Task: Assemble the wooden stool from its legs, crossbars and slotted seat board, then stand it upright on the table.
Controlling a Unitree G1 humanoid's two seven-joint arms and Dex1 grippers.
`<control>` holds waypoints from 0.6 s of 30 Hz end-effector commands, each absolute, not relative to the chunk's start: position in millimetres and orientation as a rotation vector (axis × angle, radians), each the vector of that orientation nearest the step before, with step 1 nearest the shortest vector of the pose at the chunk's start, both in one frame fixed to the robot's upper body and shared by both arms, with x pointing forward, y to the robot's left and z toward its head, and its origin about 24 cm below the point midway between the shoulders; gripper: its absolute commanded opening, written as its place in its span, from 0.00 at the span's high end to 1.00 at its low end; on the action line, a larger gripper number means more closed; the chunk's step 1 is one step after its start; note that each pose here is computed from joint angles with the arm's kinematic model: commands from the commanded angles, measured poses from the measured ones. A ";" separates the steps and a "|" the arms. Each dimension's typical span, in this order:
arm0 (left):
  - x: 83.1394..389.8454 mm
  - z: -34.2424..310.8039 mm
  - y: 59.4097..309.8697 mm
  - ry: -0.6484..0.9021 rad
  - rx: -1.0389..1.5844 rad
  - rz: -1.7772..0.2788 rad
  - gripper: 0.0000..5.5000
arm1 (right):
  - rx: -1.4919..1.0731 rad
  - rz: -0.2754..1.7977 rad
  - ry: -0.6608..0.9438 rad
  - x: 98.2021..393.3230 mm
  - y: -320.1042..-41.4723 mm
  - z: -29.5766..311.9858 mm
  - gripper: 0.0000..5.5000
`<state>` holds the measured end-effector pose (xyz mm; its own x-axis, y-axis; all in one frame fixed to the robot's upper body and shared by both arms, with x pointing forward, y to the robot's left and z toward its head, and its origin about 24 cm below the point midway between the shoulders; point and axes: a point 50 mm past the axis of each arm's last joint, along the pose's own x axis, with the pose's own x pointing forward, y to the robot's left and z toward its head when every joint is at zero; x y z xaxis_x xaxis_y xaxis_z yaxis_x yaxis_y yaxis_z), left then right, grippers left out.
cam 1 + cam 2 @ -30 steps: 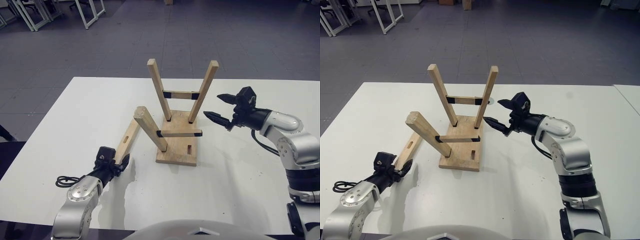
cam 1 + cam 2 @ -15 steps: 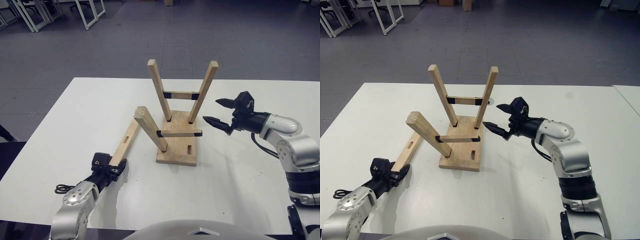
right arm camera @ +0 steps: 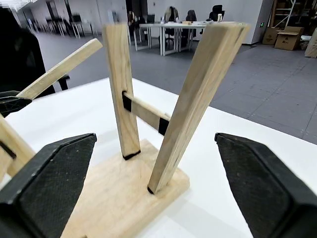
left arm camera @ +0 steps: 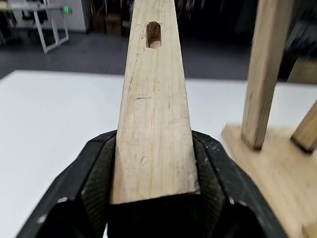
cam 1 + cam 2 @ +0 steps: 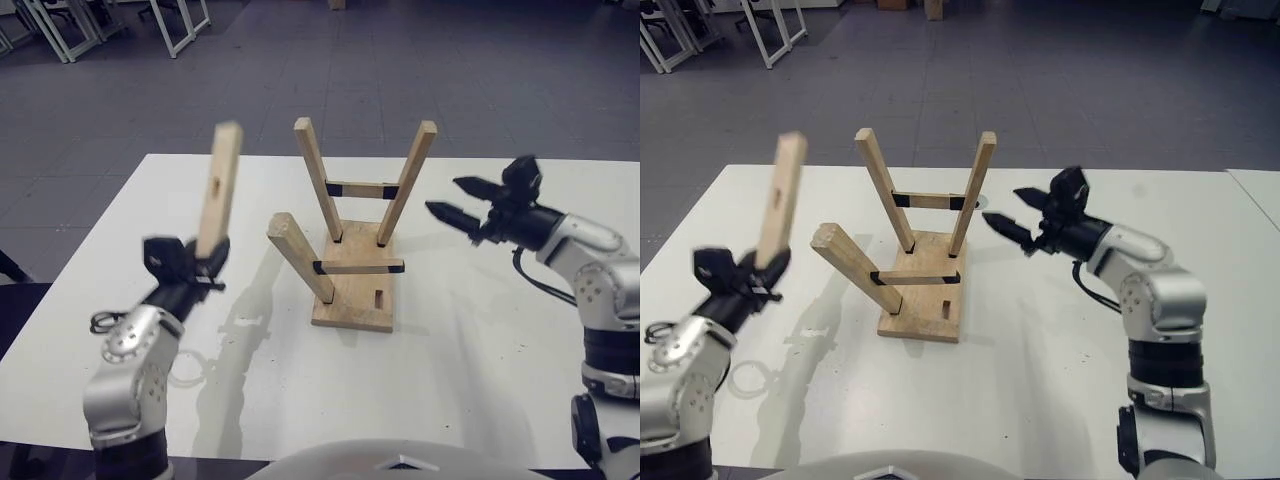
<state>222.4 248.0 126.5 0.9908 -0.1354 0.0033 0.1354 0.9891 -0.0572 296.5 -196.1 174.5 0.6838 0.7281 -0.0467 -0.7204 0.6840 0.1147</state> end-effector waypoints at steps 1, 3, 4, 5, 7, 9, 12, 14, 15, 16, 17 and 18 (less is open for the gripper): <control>238.6 194.3 244.5 -0.252 -0.012 -0.262 0.63 | 0.298 0.866 0.011 304.1 -194.9 212.0 0.20; 242.1 221.3 231.6 -0.292 -0.035 -0.415 0.63 | 0.399 0.934 -0.019 304.0 -187.2 229.3 0.20; 241.7 230.9 222.6 -0.288 -0.057 -0.514 0.63 | 0.437 0.970 -0.030 303.2 -182.8 236.3 0.20; 240.5 239.5 213.8 -0.283 -0.089 -0.604 0.63 | 0.478 1.013 -0.040 301.9 -177.4 242.9 0.20; 236.2 250.2 197.7 -0.249 -0.183 -0.792 0.63 | 0.548 1.100 -0.049 299.1 -166.1 252.7 0.13; 232.2 257.4 184.1 -0.206 -0.306 -0.982 0.63 | 0.618 1.244 -0.035 292.8 -149.4 260.3 0.08; 228.1 262.6 169.5 -0.140 -0.413 -1.179 0.63 | 0.704 1.458 -0.022 278.7 -127.9 268.9 0.00; 227.8 262.4 163.7 -0.098 -0.453 -1.245 0.63 | 0.742 1.546 -0.003 271.3 -118.1 271.6 0.00; 227.4 260.9 161.1 -0.073 -0.468 -1.271 0.63 | 0.757 1.576 0.007 269.0 -114.4 272.6 0.00; 227.7 259.2 158.9 -0.054 -0.481 -1.286 0.63 | 0.766 1.603 0.014 266.6 -112.2 273.5 0.00; 228.1 257.4 157.2 -0.039 -0.490 -1.294 0.63 | 0.773 1.620 0.018 264.7 -111.0 274.3 0.00; 227.7 254.8 155.2 -0.021 -0.495 -1.303 0.63 | 0.782 1.640 0.019 262.4 -110.1 275.0 0.00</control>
